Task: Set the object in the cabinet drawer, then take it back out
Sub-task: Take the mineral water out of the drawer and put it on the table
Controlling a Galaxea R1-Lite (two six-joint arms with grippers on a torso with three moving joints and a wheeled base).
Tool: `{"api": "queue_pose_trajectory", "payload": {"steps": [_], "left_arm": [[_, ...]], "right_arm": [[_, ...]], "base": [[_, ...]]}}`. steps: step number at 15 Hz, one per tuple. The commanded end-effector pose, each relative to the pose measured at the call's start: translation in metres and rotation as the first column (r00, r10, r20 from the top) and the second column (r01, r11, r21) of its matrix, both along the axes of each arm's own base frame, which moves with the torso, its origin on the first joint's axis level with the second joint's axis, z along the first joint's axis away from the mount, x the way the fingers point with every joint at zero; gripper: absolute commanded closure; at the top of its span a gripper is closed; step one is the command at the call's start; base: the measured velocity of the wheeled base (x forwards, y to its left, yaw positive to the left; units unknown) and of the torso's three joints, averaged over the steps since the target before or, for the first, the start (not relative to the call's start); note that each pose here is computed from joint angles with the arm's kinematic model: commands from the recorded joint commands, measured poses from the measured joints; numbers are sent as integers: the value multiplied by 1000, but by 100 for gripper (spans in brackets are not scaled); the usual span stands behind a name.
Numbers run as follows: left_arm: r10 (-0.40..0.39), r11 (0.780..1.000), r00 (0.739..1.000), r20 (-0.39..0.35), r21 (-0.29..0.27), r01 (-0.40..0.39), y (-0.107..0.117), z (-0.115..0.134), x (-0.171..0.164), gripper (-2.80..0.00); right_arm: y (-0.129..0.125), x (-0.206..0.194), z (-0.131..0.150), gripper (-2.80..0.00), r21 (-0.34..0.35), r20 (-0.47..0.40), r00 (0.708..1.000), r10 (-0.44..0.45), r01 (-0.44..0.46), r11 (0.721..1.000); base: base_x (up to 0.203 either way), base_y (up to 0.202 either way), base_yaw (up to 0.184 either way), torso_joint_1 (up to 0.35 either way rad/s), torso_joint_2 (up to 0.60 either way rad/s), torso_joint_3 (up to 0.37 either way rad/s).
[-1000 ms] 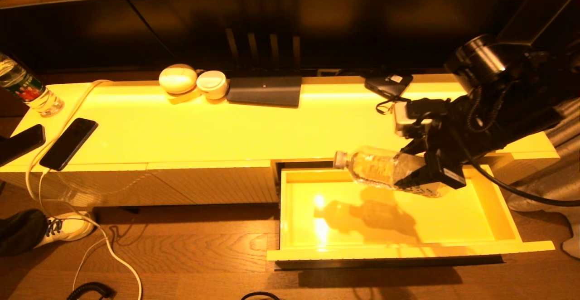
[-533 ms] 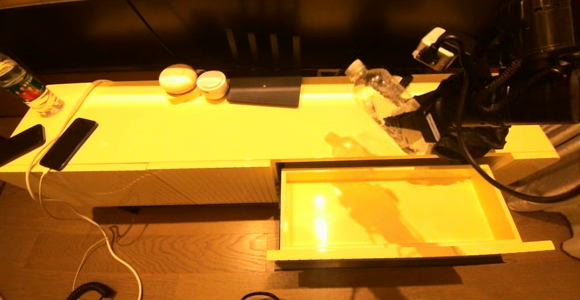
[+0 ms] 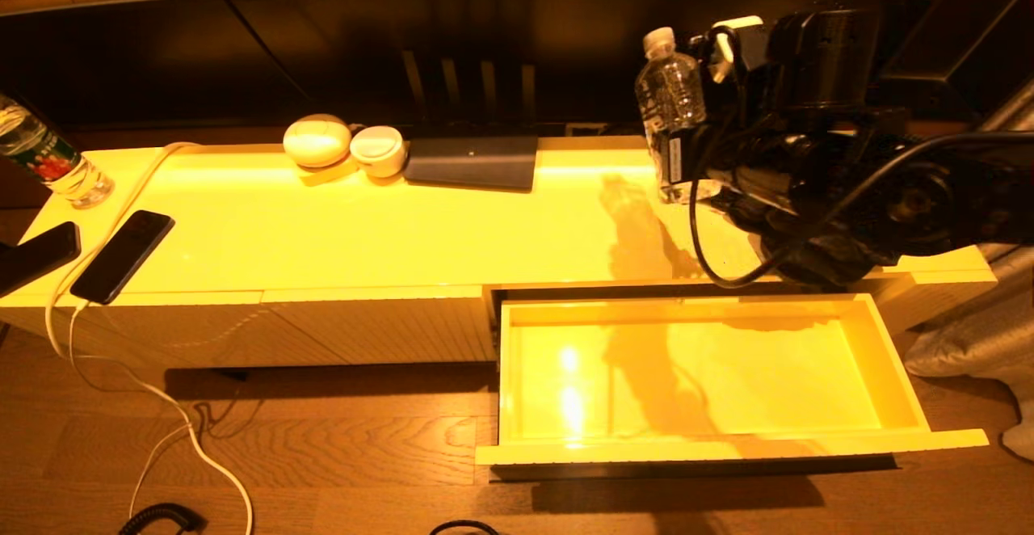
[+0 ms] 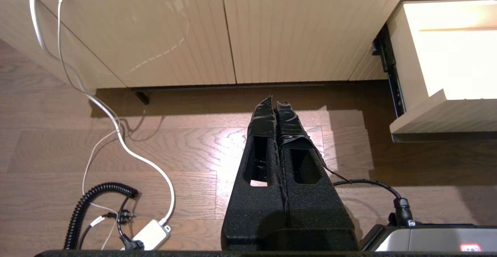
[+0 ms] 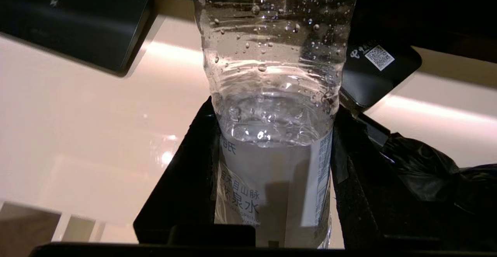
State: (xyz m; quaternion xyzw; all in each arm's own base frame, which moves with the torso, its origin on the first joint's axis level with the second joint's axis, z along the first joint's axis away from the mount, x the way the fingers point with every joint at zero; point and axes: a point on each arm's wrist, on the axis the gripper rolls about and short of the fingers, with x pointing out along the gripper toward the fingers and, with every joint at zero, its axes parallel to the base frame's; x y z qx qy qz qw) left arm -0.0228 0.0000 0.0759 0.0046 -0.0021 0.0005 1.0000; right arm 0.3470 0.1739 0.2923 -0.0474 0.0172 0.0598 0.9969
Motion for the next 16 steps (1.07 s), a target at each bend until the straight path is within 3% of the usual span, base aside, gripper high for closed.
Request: {"api": "queue_pose_trajectory", "payload": {"steps": [1,4,6,9,12,16], "left_arm": [[1,1000,1000,-1,0,-1,0,0,0,0],[1,1000,1000,-1,0,-1,0,0,0,0],[1,1000,1000,-3,0,-1,0,-1,0,0],[1,1000,1000,-3,0,-1,0,-1,0,0],[1,1000,1000,-1,0,-1,0,0,0,0],[1,1000,1000,-1,0,-1,0,0,0,0]], "right_arm": [[29,40,-50,0,-2,-4,997,-79,79,997],[51,74,-64,0,105,101,970,-220,209,972],[57,86,-69,0,213,149,940,-306,272,938],[61,96,-71,0,337,227,894,-386,300,893],[66,97,-78,0,386,270,872,-409,291,875],[75,94,-95,0,389,409,802,-436,279,878]], "base": [[0,0,0,0,0,0],[0,0,0,0,0,0],[0,0,0,0,0,0],[0,0,0,0,0,0],[0,0,0,0,0,0],[0,0,0,0,0,0]]}}
